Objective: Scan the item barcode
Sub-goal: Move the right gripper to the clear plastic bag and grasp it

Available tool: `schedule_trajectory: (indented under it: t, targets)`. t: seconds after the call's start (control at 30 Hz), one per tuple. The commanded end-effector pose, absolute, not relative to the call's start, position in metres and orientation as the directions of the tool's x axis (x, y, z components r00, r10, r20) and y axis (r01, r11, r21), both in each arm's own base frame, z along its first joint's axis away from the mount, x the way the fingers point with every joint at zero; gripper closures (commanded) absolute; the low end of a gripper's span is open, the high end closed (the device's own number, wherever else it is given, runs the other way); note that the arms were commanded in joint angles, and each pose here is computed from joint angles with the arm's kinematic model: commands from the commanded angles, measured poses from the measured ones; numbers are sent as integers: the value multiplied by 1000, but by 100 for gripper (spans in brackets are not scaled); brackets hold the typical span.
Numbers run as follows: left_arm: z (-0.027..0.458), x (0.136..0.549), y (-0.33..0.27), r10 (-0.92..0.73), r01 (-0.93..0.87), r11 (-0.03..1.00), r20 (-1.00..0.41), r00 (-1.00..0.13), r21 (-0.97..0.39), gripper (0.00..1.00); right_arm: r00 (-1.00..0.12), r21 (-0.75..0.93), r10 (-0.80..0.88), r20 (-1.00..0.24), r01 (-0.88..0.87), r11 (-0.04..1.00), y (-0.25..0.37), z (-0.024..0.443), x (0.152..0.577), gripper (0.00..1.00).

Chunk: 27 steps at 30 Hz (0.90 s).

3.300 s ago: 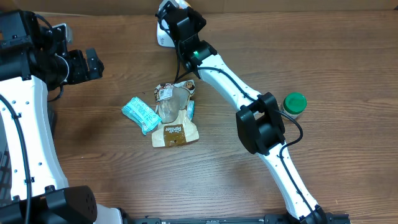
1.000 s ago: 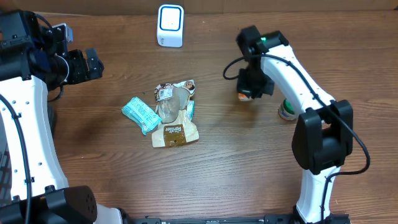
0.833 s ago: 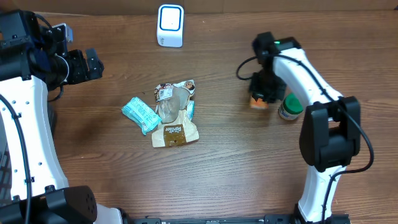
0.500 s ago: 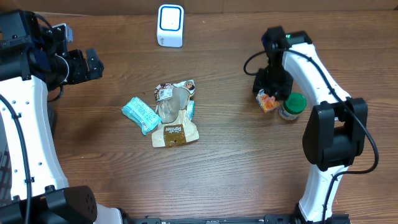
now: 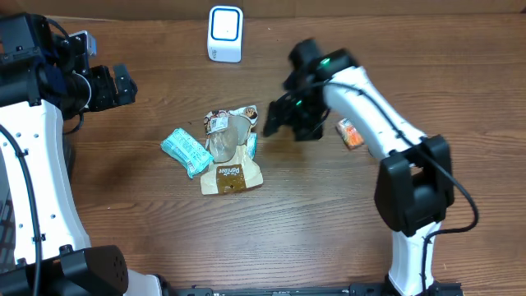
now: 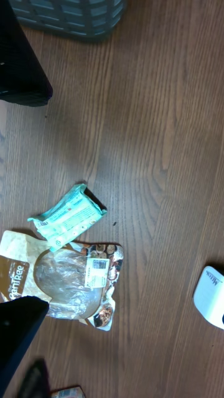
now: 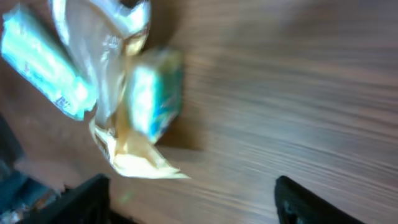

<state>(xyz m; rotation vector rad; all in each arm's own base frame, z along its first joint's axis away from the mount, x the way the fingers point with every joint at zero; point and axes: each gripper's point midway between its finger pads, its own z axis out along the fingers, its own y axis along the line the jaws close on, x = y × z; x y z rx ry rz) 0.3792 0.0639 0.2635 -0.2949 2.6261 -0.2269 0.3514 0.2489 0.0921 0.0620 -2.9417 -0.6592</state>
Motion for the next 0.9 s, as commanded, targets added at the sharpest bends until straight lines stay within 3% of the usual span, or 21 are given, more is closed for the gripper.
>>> schedule_trajectory:
  t: [0.0, 0.17, 0.47, 0.6, 0.7, 0.87]
  targets:
    - [270, 382, 66, -264, -180, 959, -462, -847, -218, 0, -984, 490, -85, 154, 1, 872, 275, 92, 333, 15]
    - [270, 382, 66, -264, -180, 959, -462, -847, -218, 0, -988, 508, -70, 136, 9, 861, 302, 75, 326, 11]
    - [270, 382, 66, -264, -180, 959, -462, -847, -218, 0, -986, 518, -93, 137, -9, 856, 324, 57, 308, 19]
    - [270, 382, 66, -264, -180, 959, -462, -847, -218, 0, -992, 518, -43, 116, 24, 855, 335, 45, 309, 28]
    - [270, 382, 66, -264, -180, 959, -462, -847, -218, 0, -996, 506, 14, 87, 56, 860, 339, 31, 313, 41]
    - [270, 382, 66, -264, -180, 959, -462, -847, -218, 0, -995, 522, 51, 83, 87, 848, 340, 13, 311, 43]
